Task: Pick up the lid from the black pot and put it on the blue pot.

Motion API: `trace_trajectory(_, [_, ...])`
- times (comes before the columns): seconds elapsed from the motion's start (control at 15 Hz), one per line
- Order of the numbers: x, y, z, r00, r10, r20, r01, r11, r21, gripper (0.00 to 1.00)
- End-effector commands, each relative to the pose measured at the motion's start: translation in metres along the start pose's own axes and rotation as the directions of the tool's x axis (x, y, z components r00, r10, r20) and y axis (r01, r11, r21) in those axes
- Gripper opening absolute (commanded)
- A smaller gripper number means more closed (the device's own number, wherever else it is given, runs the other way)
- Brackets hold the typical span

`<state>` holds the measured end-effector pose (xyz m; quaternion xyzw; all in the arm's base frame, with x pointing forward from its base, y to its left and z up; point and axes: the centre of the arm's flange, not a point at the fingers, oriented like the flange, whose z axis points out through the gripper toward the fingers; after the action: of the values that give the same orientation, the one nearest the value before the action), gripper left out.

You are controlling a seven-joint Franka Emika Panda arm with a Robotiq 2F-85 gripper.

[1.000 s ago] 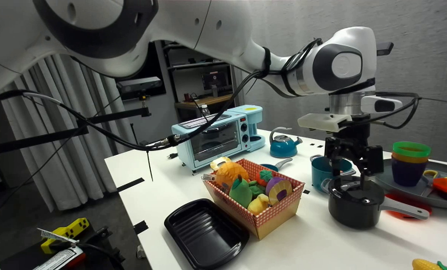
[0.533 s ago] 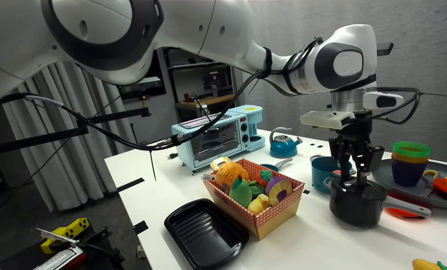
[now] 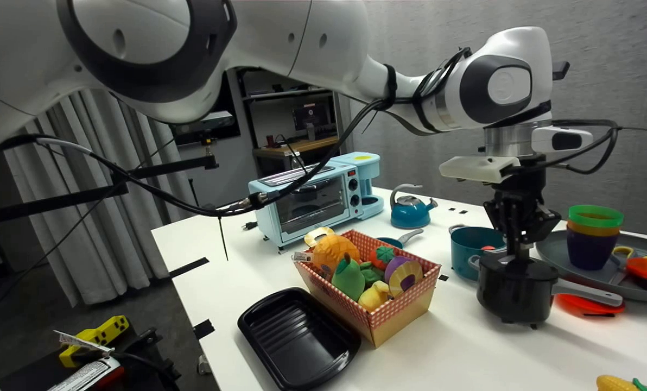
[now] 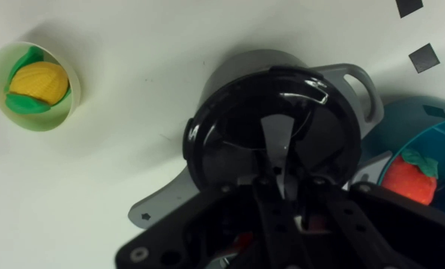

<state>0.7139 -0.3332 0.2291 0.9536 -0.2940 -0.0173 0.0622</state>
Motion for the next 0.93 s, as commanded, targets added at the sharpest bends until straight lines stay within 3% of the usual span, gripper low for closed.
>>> trace_trajectory(0.0, [0.006, -0.001, -0.024, 1.0, -0.022, -0.013, 0.023, 0.999, 0.028, 0.03])
trace_trajectory(0.47, [-0.011, -0.018, -0.08, 0.993, -0.093, -0.077, 0.099, 0.993, 0.064, 0.03])
trace_trajectory(0.87, [-0.009, -0.065, -0.081, 0.981, -0.154, -0.115, 0.163, 0.984, 0.075, 0.03])
